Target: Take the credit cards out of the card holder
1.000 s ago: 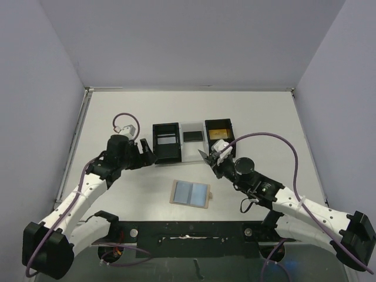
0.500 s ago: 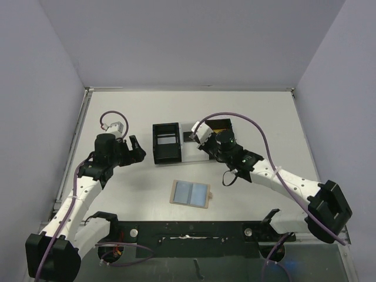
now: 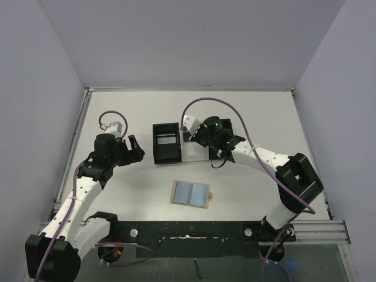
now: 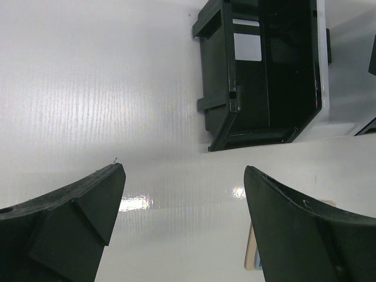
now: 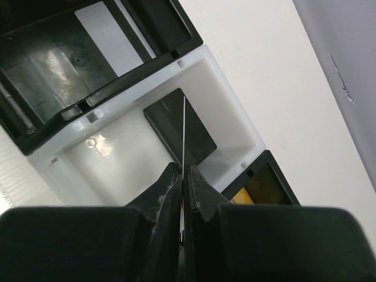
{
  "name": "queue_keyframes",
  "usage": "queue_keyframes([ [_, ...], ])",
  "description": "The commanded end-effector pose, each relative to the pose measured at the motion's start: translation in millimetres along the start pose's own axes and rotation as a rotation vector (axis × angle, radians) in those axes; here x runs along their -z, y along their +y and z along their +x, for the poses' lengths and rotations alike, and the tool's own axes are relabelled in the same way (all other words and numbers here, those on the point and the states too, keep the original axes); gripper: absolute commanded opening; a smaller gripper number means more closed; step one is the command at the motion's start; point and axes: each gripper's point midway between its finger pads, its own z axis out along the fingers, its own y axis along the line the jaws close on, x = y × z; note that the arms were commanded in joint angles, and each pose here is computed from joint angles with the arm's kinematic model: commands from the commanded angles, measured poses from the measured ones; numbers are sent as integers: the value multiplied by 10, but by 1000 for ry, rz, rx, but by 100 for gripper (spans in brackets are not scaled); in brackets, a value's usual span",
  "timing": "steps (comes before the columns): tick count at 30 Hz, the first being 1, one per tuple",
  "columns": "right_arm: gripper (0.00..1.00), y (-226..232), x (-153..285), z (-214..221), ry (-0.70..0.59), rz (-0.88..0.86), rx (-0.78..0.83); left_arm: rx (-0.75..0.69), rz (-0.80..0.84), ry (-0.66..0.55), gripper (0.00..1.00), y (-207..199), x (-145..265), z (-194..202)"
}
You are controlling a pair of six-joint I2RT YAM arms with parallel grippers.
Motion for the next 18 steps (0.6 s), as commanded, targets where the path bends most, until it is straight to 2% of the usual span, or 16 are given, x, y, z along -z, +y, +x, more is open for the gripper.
queue_keyframes([
  [1,2,-304,-102,-275,-35,93,123,-12,10,-79,82,-43,32,-209],
  [4,2,-376,-199,-305,-46,99,154,-11,8,-81,82,-39,29,-210],
  [12,3,-333,-526,-84,46,30,235,-9,3,-79,82,-30,22,-210],
  [18,5,-426,-667,97,147,54,342,-10,2,-79,82,-28,22,-210],
])
